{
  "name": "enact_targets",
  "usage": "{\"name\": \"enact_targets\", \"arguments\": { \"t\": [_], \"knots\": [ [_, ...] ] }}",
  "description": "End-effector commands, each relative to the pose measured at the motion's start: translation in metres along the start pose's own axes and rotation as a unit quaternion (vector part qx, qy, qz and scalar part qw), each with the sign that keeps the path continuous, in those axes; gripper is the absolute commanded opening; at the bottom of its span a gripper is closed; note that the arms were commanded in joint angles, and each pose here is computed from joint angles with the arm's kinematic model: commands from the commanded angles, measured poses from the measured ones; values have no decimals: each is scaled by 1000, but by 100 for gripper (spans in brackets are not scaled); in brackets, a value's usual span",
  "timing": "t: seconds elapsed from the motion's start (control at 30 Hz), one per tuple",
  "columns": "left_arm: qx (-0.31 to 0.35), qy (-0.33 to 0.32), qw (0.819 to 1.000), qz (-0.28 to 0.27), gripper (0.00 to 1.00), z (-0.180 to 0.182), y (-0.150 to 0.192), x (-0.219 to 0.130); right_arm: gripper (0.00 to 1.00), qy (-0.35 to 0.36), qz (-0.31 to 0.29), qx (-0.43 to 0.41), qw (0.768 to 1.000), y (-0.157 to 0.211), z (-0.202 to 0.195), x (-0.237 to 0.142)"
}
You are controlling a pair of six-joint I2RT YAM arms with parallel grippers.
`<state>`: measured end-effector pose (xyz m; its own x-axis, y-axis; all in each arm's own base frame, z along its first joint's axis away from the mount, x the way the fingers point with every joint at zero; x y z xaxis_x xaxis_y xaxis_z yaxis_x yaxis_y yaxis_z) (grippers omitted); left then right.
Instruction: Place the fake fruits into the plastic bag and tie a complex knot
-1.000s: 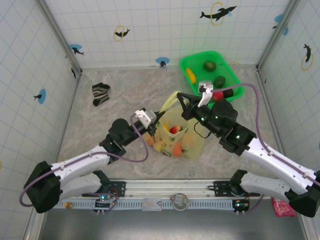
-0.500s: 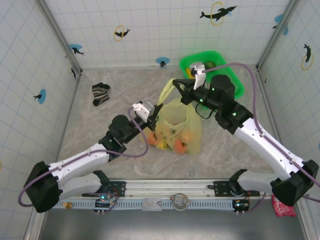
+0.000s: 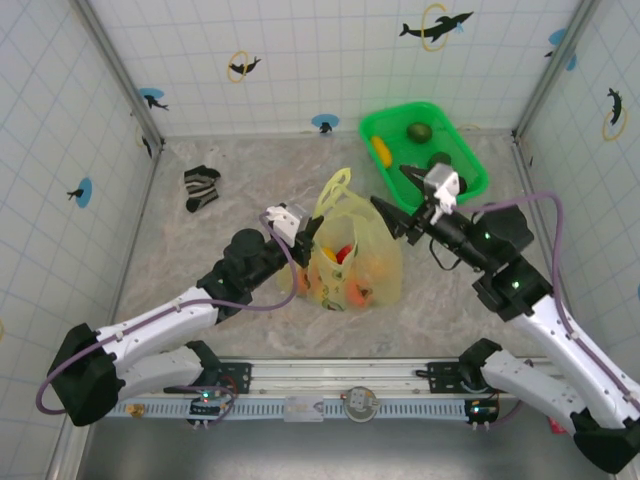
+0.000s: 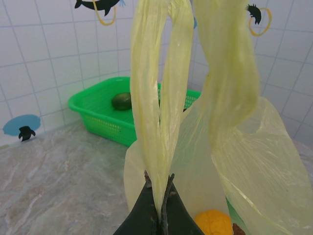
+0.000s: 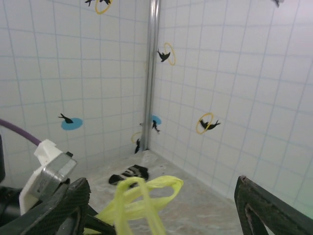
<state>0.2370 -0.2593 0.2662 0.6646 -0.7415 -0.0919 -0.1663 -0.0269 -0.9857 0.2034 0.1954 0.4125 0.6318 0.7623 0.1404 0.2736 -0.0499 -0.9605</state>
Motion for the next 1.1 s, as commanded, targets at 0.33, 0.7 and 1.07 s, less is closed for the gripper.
{"name": "enact_targets", "arguments": {
  "t": [0.33, 0.7, 1.07],
  "knots": [
    [-7, 5, 1000, -23, 0, 1, -13, -10, 96, -79, 50, -113, 989, 92, 26, 37],
    [-11, 11, 999, -28, 0, 3, -14, -12, 77, -35, 48, -146, 988, 108, 15, 50],
    [-17, 14, 999, -28, 0, 5, -11, -12, 76, 59, 36, -189, 980, 117, 19, 26]
  ]
}}
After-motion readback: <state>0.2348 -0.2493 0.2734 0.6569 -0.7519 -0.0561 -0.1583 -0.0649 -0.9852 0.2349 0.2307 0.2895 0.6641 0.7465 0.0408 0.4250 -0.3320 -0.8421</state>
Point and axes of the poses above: each hand's point on the last joint's axis, 136 mm out from that joint toward the fingers, its own x axis out along the fingers, its own z axis along the line the jaws close on, y = z × x, the point moved 3 cm from there along -x, back along the fingers, and after that the axes turned 6 degrees about -x, right-handed, at the moved point
